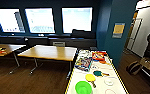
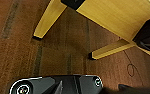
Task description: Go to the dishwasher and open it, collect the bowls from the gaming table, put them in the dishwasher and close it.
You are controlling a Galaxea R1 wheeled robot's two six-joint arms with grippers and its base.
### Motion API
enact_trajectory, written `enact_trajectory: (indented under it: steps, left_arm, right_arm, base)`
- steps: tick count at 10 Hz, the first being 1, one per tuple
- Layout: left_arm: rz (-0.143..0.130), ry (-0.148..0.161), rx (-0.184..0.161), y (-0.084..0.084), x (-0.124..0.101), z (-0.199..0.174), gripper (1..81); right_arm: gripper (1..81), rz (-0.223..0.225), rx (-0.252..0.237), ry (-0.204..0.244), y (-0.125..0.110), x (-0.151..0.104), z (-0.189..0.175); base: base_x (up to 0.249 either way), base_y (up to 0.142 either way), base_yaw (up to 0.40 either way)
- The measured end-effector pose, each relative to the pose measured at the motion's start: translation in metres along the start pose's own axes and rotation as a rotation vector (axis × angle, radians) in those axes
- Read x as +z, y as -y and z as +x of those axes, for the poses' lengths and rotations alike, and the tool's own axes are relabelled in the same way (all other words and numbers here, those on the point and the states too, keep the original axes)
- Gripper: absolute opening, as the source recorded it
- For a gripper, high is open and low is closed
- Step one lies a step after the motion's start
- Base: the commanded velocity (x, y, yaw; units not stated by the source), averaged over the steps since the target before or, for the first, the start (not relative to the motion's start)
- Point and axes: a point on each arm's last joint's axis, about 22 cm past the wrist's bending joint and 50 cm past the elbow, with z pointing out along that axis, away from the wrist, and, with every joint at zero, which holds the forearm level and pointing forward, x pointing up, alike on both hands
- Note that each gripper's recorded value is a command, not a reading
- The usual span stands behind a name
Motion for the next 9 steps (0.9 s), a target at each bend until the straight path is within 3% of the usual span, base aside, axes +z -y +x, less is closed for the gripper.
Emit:
enact_trajectory:
  steps: [3, 5, 9]
  left_arm:
    - [-0.045, -0.045, 0.035, -0.019, -0.021, 0.064, 81.1]
    - [-0.073, -0.049, 0.048, -0.035, -0.026, 0.09, 81.1]
    - [-0.123, -0.053, 0.072, -0.074, -0.023, 0.149, 81.1]
  right_arm:
    - [1.0, -0.015, -0.032, 0.013, -0.029, 0.0, -0.025]
    - [1.0, -0.018, -0.04, 0.042, -0.05, 0.008, -0.054]
    - [1.0, 0.036, -0.048, 0.133, -0.054, 0.055, -0.12]
  base:
    - [0.0, 0.0, 0.0]
    - [0.0, 0.0, 0.0]
    - [0.0, 0.0, 0.0]
